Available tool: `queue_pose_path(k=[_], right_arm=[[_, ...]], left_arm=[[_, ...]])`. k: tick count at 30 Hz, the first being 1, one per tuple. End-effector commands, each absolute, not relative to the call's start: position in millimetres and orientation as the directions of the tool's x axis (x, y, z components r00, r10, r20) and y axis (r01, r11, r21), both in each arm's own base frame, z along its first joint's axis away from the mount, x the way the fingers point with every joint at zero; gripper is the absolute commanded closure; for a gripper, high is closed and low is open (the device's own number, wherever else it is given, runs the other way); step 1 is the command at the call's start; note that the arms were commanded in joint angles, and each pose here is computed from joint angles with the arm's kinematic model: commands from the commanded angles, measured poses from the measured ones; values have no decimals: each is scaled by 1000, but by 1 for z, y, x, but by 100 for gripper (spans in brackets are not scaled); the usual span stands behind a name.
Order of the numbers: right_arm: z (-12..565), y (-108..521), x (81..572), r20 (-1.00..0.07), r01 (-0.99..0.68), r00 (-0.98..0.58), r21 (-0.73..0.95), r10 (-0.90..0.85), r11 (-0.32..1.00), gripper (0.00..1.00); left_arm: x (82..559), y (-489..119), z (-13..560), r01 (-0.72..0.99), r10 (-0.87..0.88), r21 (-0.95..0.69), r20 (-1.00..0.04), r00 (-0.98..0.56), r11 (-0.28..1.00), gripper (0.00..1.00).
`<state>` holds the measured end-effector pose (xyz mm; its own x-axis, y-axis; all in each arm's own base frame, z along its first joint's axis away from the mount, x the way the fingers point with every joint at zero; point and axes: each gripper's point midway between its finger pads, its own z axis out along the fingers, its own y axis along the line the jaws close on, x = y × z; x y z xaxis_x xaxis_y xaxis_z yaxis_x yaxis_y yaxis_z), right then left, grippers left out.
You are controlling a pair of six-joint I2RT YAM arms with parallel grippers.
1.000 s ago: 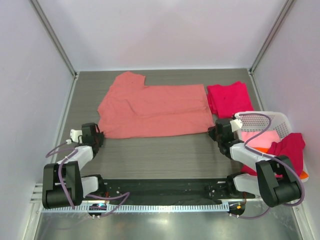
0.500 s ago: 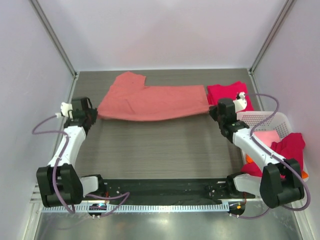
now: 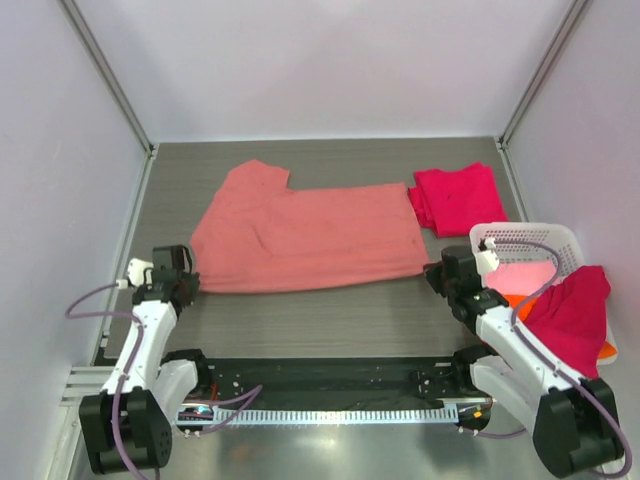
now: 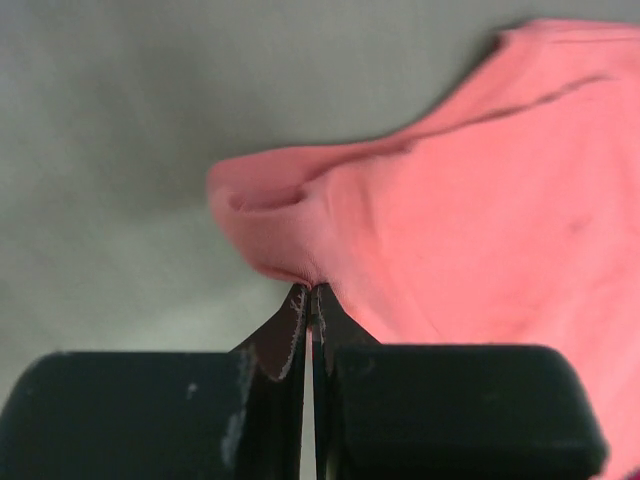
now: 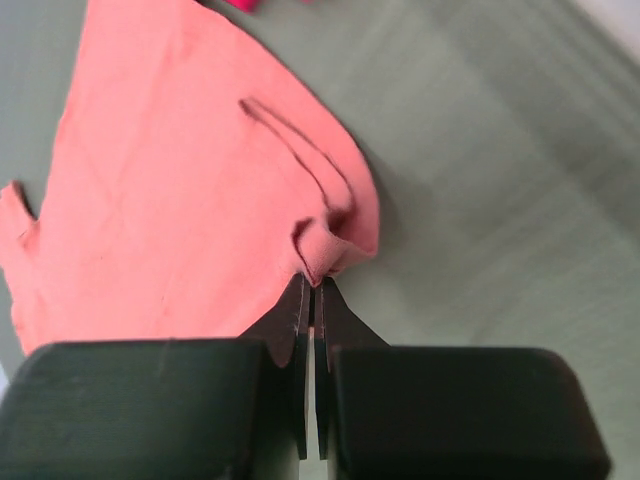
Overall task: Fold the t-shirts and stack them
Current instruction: Fold the tshirt
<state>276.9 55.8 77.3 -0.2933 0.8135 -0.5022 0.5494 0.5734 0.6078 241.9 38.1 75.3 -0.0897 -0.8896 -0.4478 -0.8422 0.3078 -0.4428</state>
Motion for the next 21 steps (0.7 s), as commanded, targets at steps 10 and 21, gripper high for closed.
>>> queue_pose_path(k=[10, 21], right_arm=[[82, 47, 236, -526, 500, -293, 628, 798, 597, 51], [145, 102, 315, -681, 141, -554, 489, 478, 861, 44]], left_arm=[[203, 34, 67, -801, -900, -536, -435, -8, 266, 44], [273, 13, 201, -455, -764, -640, -624, -163, 619, 0]])
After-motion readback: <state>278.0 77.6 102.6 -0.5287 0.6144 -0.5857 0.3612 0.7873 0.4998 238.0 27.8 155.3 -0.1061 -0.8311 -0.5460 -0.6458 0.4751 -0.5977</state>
